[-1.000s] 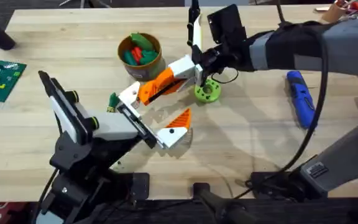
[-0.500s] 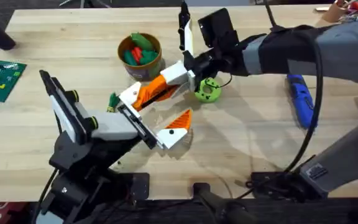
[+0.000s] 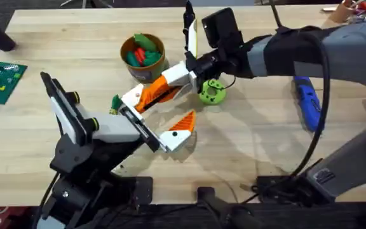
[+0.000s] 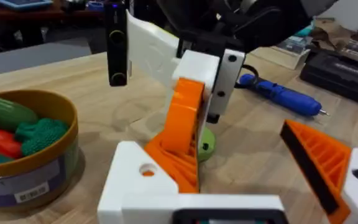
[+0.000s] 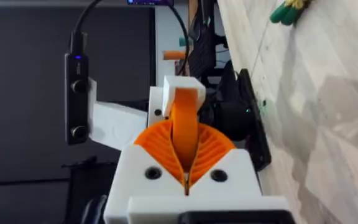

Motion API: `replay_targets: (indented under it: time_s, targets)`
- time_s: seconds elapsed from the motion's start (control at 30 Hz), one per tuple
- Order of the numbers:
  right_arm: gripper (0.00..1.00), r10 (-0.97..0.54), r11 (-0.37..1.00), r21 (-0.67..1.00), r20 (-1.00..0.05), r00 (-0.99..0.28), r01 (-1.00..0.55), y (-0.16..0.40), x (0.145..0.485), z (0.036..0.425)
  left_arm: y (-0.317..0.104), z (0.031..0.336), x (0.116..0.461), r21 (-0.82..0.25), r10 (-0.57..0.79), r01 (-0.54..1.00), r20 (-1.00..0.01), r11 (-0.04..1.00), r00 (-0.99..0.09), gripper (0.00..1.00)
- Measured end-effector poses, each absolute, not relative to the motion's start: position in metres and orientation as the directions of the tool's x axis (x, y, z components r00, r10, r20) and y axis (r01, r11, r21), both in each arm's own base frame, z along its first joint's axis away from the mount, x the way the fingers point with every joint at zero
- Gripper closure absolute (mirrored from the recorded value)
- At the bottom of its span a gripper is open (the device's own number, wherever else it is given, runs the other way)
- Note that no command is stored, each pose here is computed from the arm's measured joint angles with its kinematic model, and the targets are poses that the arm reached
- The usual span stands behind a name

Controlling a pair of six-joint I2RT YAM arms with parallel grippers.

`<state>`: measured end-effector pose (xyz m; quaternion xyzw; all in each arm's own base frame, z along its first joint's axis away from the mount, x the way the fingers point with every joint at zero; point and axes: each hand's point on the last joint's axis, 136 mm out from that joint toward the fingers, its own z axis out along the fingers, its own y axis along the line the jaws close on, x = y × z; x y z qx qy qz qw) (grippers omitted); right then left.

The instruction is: Pick up the gripper from the table and insert it into the empty holder that is missing its gripper. Then pick up a screw, insert it into the mounting hole, and use the screwdriver to tighten it. Finally, clean up the table by picking up the vegetable and placing it into the bucket.

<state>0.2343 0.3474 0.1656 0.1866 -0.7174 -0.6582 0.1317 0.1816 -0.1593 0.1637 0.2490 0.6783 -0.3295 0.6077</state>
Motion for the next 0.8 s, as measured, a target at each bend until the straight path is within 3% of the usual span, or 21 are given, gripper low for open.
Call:
replay_targets:
  time_s: [0.2, 0.8]
  targets:
    - [0.983, -0.414, 0.063, 0.989, -0.099, -0.905, -0.137, 0.355, 0.242, 0.168, -0.156, 0.164, 0.185, -0.146, -0.067, 0.722, -0.988, 0.676, -0.137, 0.016]
    - [0.983, -0.387, 0.085, 0.992, -0.058, -0.92, -0.098, 0.351, 0.25, 0.169, -0.161, 0.165, 0.179, -0.143, -0.062, 0.752, -0.989, 0.644, -0.136, 0.016]
